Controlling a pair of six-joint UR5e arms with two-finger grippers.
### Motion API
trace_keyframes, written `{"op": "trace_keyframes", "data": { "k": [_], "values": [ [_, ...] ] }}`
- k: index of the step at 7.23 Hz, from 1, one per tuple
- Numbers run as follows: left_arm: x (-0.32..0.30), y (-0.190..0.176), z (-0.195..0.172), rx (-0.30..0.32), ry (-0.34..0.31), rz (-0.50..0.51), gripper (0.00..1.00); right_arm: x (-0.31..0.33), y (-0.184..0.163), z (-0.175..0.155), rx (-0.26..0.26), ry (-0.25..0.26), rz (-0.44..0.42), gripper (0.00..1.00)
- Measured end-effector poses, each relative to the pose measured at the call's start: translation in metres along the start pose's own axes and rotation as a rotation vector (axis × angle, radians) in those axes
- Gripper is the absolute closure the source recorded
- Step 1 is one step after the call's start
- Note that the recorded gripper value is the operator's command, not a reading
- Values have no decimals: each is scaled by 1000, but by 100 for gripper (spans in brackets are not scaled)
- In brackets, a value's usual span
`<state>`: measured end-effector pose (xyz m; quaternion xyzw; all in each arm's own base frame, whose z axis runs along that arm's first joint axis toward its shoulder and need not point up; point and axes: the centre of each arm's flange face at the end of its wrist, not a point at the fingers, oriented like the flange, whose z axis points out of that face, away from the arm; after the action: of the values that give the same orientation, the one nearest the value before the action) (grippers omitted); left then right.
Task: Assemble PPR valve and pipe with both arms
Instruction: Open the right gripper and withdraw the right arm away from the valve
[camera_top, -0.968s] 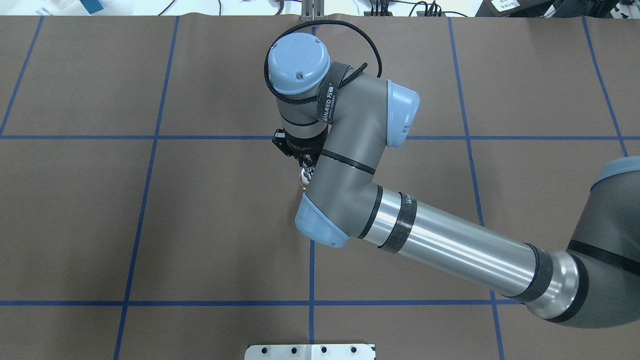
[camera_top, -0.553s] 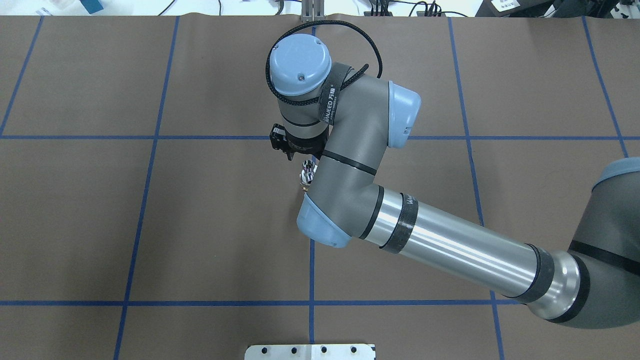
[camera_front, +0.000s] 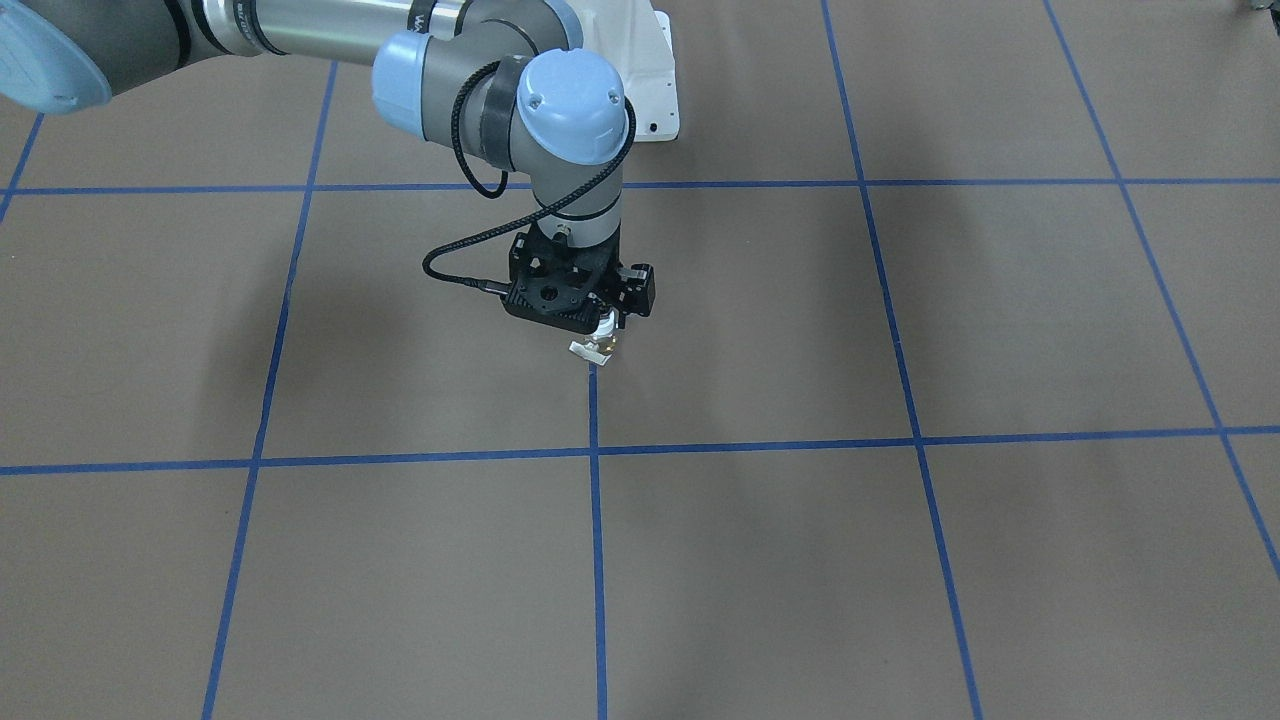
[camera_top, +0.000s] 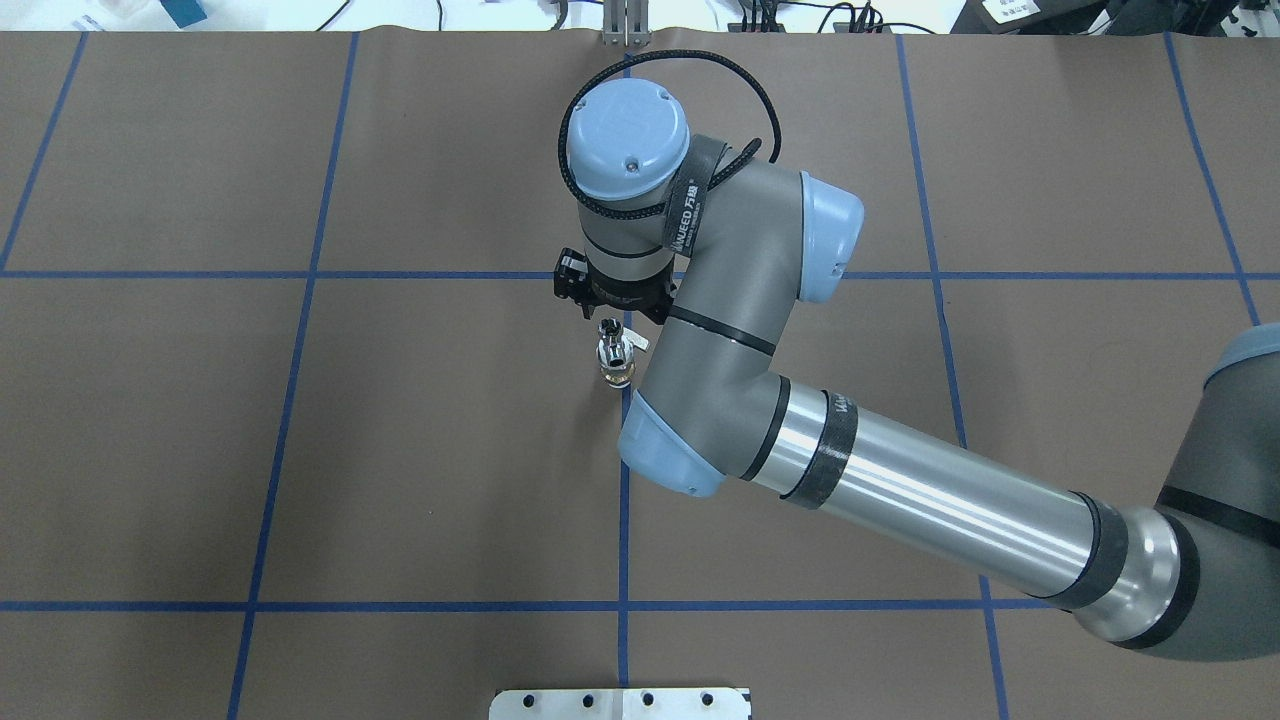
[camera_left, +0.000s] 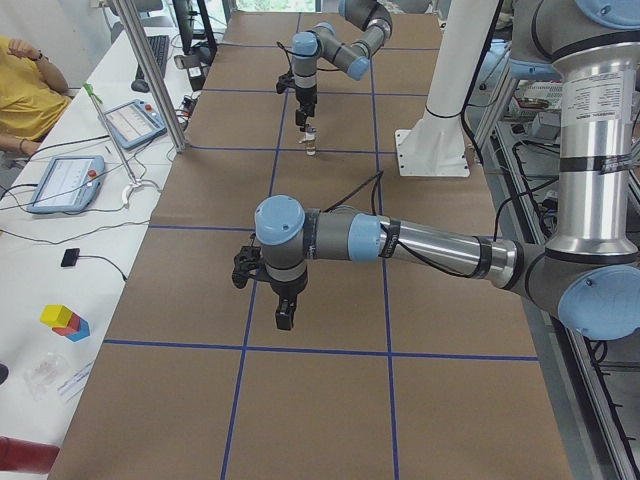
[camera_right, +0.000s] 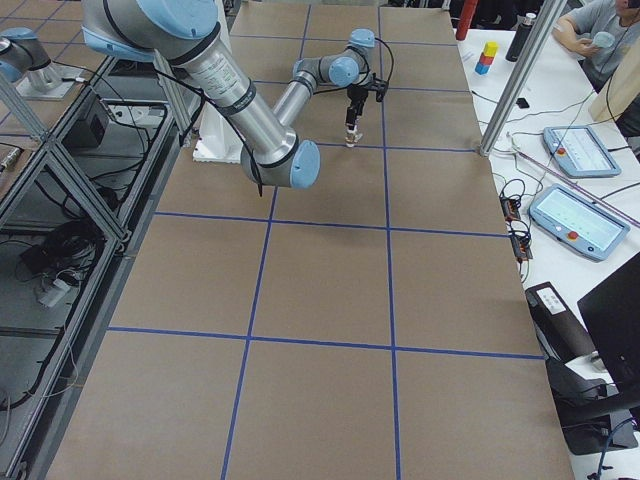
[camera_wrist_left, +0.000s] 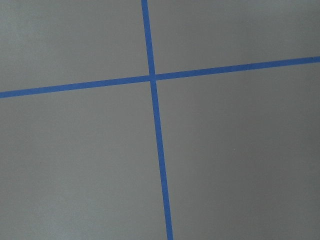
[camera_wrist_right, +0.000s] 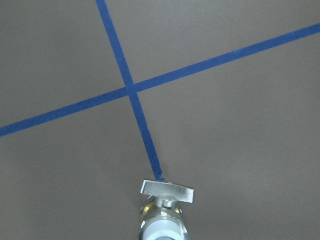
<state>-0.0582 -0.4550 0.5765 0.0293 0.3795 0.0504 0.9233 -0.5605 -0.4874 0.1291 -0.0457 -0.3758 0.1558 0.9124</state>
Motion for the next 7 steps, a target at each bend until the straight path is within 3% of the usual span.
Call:
{"op": "trace_keyframes", "data": {
  "k": [2, 4, 7],
  "values": [
    [0, 0, 0, 0, 0, 1, 0, 8, -35, -31, 23, -35, 14, 1],
    [-2, 4, 2, -6, 0, -5, 0, 39, -106, -72, 22, -65, -12, 1],
    [-14, 18, 12, -19, -2, -22, 0, 164, -227, -98, 30, -39, -170, 1]
  ]
}}
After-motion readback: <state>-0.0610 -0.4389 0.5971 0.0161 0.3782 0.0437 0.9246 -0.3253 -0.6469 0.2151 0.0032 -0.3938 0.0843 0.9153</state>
